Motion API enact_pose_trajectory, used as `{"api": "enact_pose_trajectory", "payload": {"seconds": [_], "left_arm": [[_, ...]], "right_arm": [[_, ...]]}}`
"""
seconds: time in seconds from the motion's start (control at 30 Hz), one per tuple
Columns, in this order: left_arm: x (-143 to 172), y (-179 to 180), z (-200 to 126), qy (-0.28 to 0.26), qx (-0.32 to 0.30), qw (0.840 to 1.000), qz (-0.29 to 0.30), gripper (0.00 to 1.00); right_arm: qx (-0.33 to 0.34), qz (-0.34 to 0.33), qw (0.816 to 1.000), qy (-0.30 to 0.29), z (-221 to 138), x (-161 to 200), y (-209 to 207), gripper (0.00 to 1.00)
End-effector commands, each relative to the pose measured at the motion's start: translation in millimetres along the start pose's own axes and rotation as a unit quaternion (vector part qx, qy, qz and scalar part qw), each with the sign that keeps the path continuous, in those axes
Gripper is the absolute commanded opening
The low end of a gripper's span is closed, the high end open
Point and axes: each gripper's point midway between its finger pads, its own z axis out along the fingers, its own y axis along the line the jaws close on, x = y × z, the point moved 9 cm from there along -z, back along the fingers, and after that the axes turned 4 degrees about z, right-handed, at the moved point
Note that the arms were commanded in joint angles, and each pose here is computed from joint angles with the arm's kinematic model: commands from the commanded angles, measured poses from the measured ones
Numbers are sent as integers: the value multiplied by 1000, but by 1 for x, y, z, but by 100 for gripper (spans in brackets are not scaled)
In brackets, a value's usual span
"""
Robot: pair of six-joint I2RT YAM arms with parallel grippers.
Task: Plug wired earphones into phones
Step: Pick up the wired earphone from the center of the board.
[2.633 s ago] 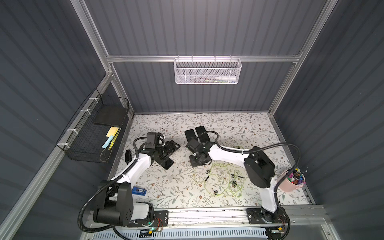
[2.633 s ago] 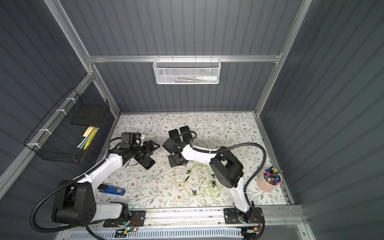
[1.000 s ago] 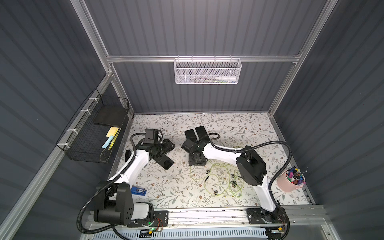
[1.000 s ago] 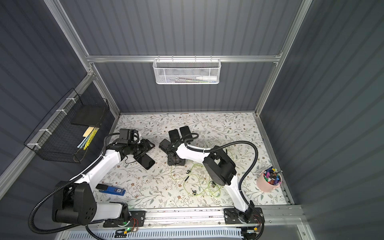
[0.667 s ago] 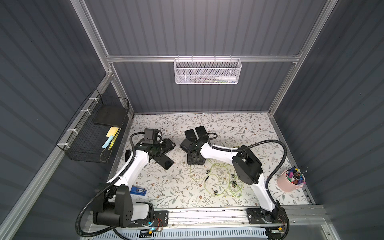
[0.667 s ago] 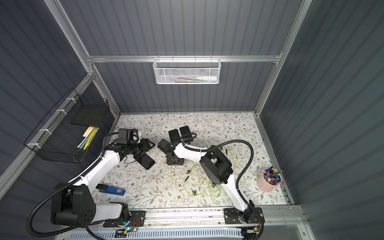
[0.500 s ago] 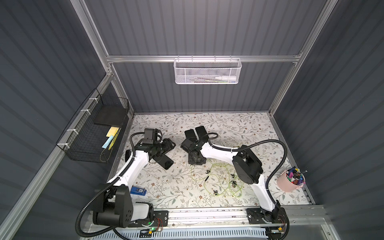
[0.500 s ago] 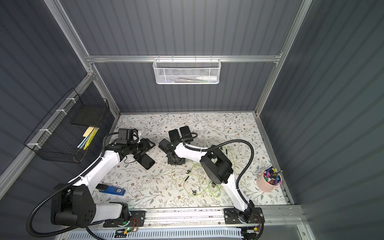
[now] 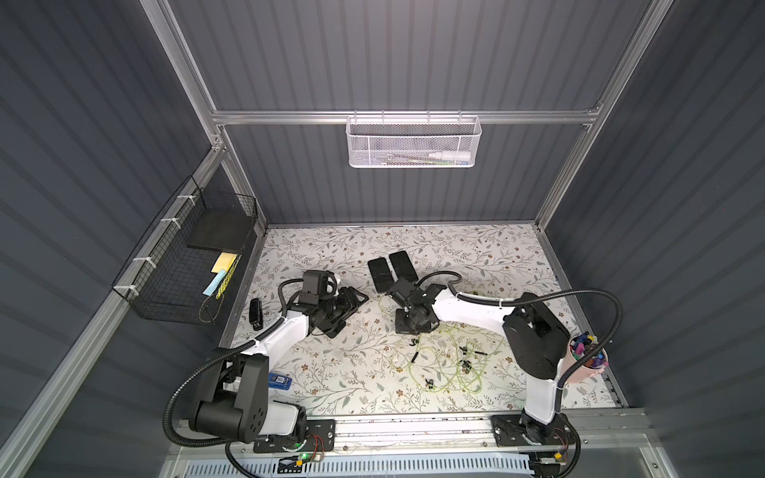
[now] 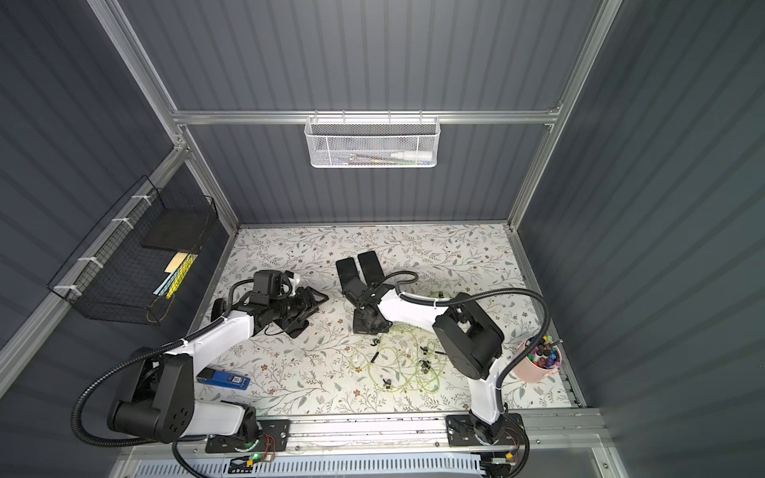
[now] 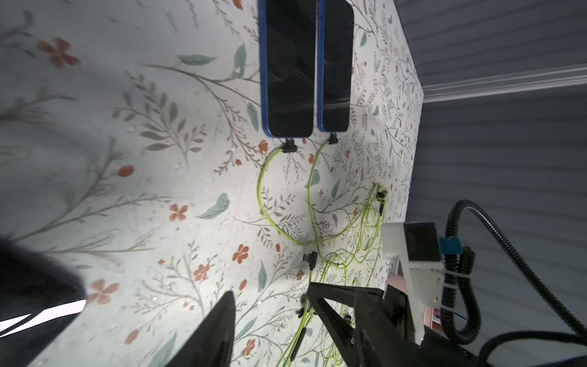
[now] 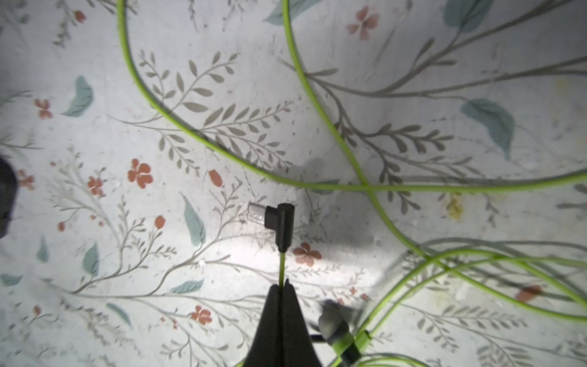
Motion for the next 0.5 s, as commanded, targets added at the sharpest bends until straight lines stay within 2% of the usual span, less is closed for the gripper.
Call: {"api": "enact_pose_trajectory", "payload": {"seconds": [0.0, 0.13, 0.33, 0.47], "left_arm": [[0, -13, 11, -4, 54, 999, 2, 60], [7, -15, 25, 10, 88, 996, 9, 58], [11, -15, 40, 37, 131, 991, 20, 43], [12, -21, 48, 62, 151, 986, 30, 37]], "right_arm": [[-84, -2, 996, 2, -10, -5, 1, 0], [-135, -2, 991, 8, -21, -7, -7, 0], [-211, -24, 977, 14, -45, -14, -5, 0], [-247, -34, 968, 17, -51, -17, 3, 0]]}}
